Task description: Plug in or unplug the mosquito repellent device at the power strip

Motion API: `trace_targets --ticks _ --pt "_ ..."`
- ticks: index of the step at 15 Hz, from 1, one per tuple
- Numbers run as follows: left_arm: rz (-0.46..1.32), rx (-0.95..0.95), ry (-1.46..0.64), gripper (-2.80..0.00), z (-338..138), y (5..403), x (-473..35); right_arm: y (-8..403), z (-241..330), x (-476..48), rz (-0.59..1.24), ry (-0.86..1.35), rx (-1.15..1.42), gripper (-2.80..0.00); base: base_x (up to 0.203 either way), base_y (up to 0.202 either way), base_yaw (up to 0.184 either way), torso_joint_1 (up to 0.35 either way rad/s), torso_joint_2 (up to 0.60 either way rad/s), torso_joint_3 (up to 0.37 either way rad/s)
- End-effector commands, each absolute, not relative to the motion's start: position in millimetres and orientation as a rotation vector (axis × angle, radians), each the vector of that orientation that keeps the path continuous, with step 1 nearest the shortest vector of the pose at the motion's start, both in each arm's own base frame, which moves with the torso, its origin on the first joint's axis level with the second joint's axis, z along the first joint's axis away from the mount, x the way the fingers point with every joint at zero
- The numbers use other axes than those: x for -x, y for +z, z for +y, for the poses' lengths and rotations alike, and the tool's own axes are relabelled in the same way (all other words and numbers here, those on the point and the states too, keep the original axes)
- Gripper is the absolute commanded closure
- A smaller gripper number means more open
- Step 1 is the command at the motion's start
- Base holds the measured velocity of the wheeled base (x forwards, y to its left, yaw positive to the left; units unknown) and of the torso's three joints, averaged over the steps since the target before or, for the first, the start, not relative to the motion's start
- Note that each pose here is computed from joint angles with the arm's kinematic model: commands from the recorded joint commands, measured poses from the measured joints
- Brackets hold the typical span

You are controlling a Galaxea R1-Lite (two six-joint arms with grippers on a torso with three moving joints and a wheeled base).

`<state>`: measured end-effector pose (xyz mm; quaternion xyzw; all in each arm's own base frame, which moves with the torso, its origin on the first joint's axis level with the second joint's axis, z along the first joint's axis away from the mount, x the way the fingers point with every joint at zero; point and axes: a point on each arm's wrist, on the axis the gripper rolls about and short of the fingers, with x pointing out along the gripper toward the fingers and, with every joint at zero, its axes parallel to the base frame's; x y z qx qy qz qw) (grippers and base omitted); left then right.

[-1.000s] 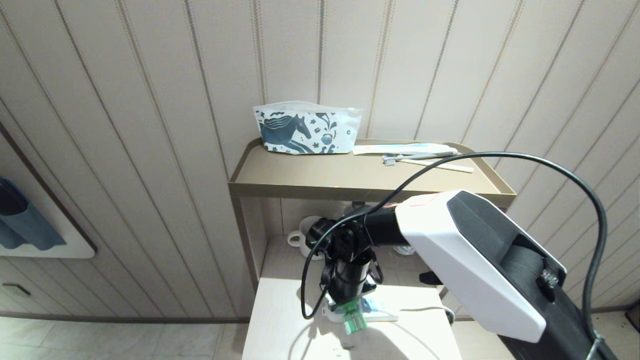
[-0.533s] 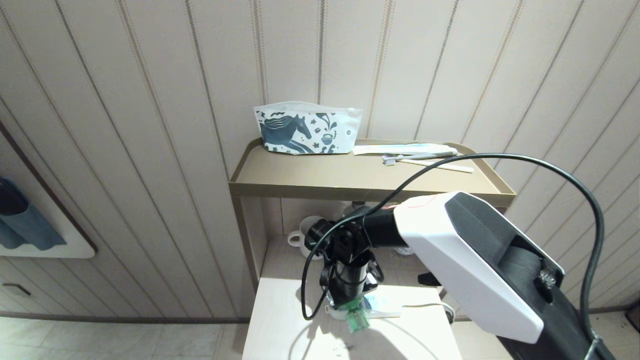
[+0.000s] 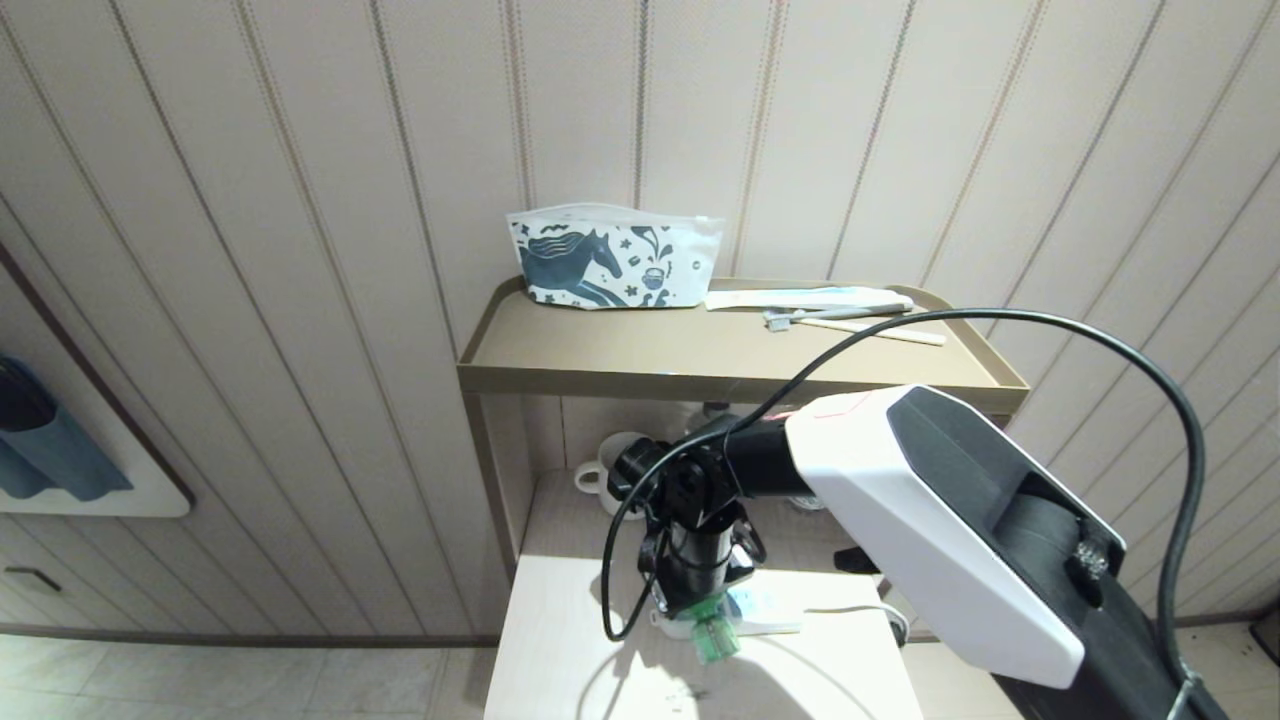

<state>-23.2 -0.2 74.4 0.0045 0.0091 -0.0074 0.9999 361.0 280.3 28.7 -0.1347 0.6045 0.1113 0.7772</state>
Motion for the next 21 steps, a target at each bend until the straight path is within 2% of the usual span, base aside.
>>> trace_targets --ticks 1,15,21 --pt "0.02 -0.009 -0.015 0.0 0 74 23 28 280 -361 1.311 0.244 0.291 0.0 0.0 0.0 0.0 0.0 0.0 0.0" --pt "0.019 -0.009 -0.015 0.0 0 75 23 29 266 -362 1.383 0.203 0.3 0.0 0.0 0.0 0.0 0.0 0.0 0.0" --pt "0.02 -0.009 -0.017 0.0 0 74 23 40 263 -360 1.427 0.268 0.243 0.0 0.0 0.0 0.0 0.0 0.0 0.0"
